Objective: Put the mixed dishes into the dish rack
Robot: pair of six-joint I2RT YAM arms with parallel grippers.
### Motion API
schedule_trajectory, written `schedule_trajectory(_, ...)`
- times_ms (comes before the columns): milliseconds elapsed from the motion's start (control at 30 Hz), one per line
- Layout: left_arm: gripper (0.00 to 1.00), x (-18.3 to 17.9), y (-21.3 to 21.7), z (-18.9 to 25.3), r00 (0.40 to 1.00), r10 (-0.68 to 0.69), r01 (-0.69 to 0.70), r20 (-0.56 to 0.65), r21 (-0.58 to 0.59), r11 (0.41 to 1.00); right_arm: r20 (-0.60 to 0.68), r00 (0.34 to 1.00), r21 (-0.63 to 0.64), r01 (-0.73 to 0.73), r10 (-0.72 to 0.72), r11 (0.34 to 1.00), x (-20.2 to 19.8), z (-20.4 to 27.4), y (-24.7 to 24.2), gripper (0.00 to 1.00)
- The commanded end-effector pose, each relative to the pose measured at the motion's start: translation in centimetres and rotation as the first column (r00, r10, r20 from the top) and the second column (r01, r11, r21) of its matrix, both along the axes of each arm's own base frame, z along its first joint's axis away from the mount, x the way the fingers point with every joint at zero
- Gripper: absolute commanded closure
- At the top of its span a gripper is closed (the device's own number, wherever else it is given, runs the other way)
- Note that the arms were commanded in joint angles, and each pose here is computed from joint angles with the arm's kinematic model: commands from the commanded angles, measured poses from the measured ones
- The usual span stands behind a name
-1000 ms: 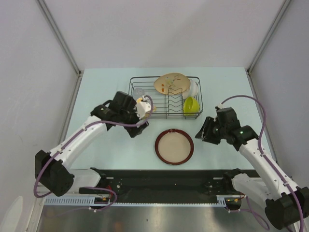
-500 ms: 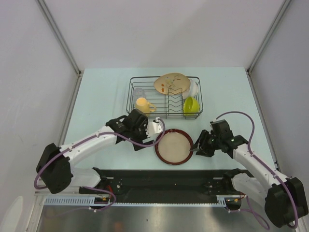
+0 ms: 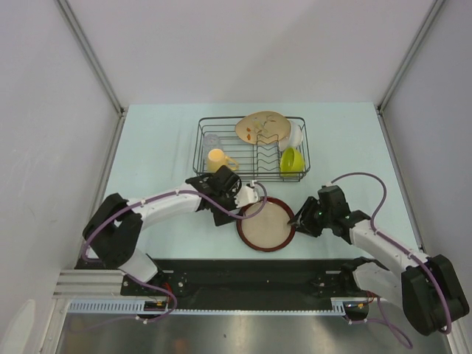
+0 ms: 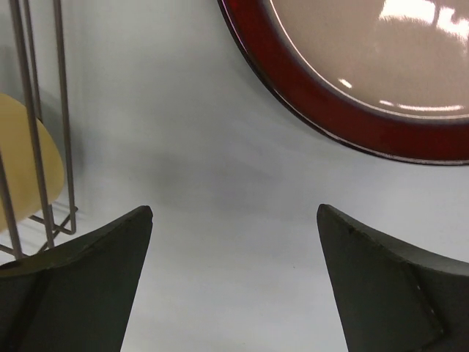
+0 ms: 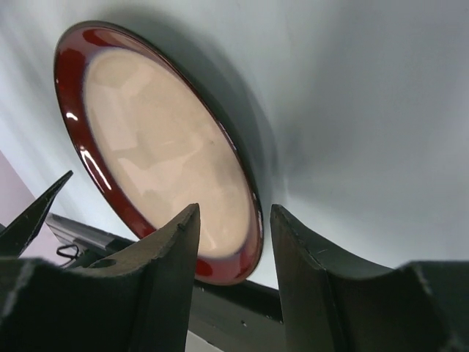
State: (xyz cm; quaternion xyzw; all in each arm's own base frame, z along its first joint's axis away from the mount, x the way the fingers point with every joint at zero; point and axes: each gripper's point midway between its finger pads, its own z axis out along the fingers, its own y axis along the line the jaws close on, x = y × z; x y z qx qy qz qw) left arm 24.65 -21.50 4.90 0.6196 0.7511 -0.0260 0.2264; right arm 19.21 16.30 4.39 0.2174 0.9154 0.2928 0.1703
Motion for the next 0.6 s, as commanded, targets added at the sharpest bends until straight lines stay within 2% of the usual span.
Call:
schedule_trajectory(0,0.00,2.0,-2.5,1.8,0.998,0.001,0.002,0.062,-0.060,0.998,0.066,0.994,0.018,0.091,-0.092,0.996,1.6,0.4,0.8,0.52)
schedule_trajectory(433,0.00,2.4,-2.5,0.9,0.997,-0.004,0.006,0.079,-0.023,1.000,0.065,0.983,-0.033,0.172,-0.170,0.985,0.5,-0.1,1.2,0.55)
schedule_trajectory(567,0.00,2.8,-2.7,0.6,0.996,0.001,0.001,0.085,-0.018,1.000,0.064,0.978,-0.008,0.201,-0.200,0.980,0.9,-0.3,1.6,0.55)
